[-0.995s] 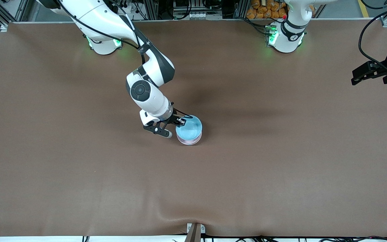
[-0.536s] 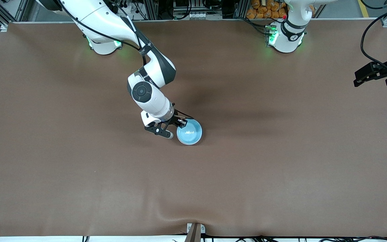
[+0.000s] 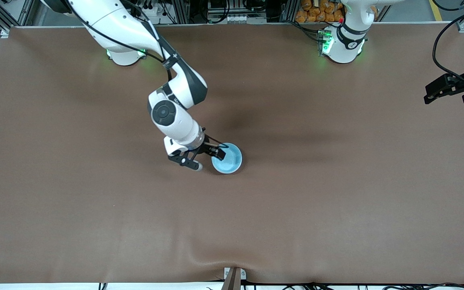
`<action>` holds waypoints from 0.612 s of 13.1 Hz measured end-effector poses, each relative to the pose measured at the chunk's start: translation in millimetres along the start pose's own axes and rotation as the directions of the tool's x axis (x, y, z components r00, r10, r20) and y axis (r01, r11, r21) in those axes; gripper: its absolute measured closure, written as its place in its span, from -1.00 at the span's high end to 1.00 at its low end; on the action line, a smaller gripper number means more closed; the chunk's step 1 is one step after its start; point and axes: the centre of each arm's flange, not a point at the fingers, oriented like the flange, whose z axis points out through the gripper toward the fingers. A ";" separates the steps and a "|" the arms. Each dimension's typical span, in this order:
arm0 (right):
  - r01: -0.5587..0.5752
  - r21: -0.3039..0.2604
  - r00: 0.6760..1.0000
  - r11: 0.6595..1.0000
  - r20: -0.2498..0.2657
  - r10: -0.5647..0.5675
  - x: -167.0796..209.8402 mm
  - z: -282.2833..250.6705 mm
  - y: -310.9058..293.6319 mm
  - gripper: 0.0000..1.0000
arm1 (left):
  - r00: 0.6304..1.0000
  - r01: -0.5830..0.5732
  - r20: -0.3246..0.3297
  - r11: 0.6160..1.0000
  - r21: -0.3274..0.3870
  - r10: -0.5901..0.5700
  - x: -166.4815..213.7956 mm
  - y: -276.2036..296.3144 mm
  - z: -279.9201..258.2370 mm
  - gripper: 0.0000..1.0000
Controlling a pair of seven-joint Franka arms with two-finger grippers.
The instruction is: Stack pink and blue bowls on white bowl
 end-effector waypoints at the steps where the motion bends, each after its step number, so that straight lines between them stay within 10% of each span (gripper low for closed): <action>1: 0.012 -0.009 1.000 1.000 0.001 -0.012 15.1 -10.1 7.9 1.00 | 1.000 0.001 0.000 1.000 0.000 -0.001 0.0 -0.6 0.0 1.00; 8: 0.252 -0.098 0.964 0.963 0.110 -0.242 122.6 -168.5 127.7 1.00 | 1.000 0.003 -0.001 1.000 0.000 -0.003 0.0 -1.8 -0.3 1.00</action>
